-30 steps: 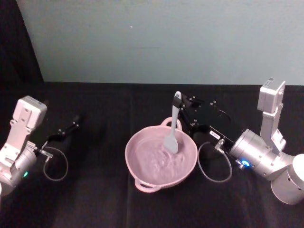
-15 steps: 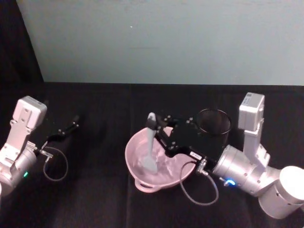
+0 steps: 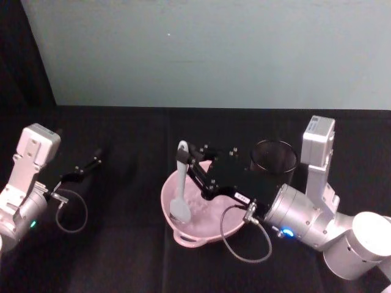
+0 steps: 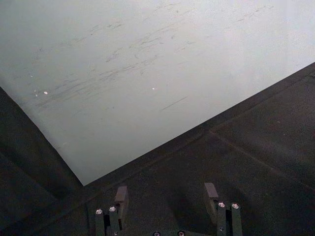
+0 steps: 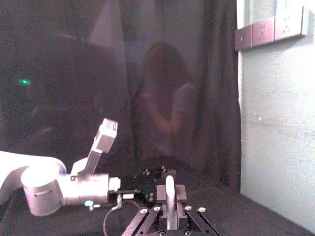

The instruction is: Use the one hand to pick up the spoon and stir the clear water in the bowl.

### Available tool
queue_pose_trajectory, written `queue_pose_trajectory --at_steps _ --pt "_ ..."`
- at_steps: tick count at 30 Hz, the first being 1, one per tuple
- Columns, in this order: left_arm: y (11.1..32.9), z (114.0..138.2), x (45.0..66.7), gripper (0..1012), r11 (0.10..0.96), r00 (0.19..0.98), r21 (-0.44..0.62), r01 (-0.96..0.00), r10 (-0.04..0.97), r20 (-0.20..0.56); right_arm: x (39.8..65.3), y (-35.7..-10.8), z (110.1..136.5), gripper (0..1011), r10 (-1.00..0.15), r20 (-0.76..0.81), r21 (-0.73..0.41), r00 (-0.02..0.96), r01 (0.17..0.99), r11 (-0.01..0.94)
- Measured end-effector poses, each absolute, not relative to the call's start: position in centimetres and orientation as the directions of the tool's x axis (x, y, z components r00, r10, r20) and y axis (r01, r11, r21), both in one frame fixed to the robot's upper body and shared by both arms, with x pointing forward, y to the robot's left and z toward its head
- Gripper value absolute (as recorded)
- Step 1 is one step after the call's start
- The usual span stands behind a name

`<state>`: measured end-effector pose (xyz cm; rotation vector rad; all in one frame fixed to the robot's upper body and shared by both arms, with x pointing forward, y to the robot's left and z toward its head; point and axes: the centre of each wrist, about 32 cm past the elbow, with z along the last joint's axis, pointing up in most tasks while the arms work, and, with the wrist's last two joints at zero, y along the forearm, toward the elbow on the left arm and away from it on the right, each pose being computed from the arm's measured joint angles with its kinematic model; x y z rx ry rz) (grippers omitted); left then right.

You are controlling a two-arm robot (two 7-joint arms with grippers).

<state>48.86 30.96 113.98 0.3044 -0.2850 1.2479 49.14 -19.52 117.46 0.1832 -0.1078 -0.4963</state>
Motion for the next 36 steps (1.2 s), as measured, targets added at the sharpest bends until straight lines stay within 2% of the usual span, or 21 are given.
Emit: queue_pose_trajectory --at_steps 10,19,36 --pt "31.0 114.0 48.9 1005 0.287 0.292 0.07 -0.955 0.88 0.374 50.1 -19.8 119.8 111 -0.508 0.093 0.26 0.856 0.471 0.843" --pt "31.0 114.0 48.9 1005 0.287 0.292 0.07 -0.955 0.88 0.374 50.5 -21.1 122.3 111 -0.547 0.123 0.281 0.828 0.499 0.82" --pt "31.0 114.0 48.9 1005 0.287 0.292 0.07 -0.955 0.88 0.374 50.5 -26.3 124.8 111 -0.677 0.126 0.311 0.725 0.619 0.721"
